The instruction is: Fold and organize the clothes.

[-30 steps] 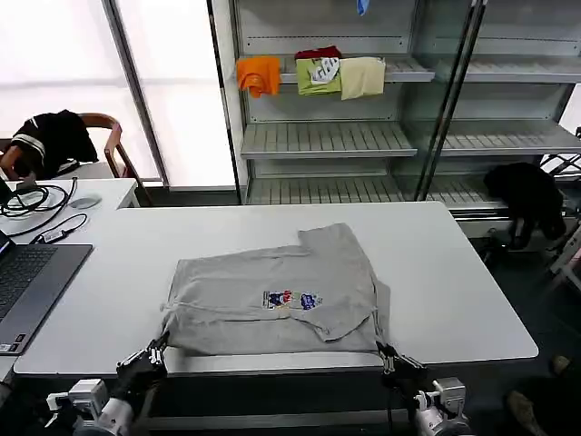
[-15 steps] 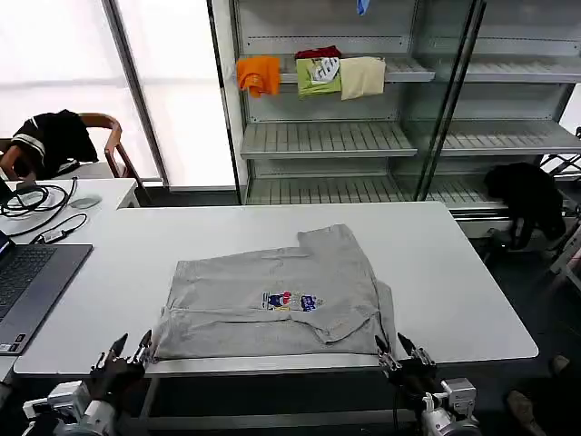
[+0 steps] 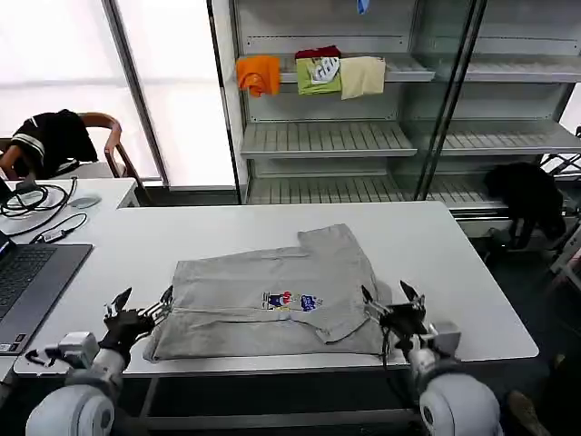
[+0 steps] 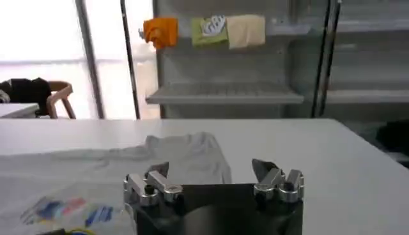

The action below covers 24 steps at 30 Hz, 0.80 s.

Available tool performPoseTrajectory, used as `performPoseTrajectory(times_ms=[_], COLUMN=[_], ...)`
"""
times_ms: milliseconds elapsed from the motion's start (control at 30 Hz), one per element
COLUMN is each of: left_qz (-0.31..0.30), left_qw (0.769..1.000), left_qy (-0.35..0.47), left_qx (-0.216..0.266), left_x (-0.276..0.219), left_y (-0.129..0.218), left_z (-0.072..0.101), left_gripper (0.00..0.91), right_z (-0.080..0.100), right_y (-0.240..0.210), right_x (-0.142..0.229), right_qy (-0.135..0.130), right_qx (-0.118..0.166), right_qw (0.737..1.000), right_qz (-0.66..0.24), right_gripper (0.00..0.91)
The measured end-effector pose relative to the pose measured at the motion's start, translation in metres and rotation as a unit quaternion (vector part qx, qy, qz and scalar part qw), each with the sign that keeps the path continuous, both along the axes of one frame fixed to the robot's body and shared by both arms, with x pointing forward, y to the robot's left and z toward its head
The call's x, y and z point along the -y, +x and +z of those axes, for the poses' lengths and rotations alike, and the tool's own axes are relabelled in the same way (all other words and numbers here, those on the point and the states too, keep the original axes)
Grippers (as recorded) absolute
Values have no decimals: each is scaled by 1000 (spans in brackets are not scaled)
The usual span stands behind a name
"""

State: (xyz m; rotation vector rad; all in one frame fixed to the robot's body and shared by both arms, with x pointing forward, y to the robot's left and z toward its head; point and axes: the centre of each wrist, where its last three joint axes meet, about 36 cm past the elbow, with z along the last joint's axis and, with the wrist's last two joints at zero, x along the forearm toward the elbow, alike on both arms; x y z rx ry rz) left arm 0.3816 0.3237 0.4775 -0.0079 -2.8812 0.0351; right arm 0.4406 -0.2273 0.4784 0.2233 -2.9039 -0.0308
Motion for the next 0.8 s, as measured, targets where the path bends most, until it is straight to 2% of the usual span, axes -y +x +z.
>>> performPoseTrajectory(times_ms=[267, 500, 667, 800], left_qz=[-22, -32, -36, -35], left_qw=[999, 997, 995, 994], left_qy=[22, 41, 46, 48], left_qx=[-22, -55, -76, -89], left_x=[-7, -9, -10, -13], left_y=[72, 122, 147, 162], left_z=[-17, -34, -44, -50], left_gripper=[907, 907, 907, 907], right_z=[-11, -18, -21, -24], right_y=[99, 159, 189, 208], right_x=[-4, -18, -30, -37], right_qy=[18, 34, 33, 22], right_qx=[-24, -59, -82, -98], right_qw=[1000, 998, 996, 995], right_qz=[-3, 0, 3, 3], right_gripper=[907, 907, 907, 907])
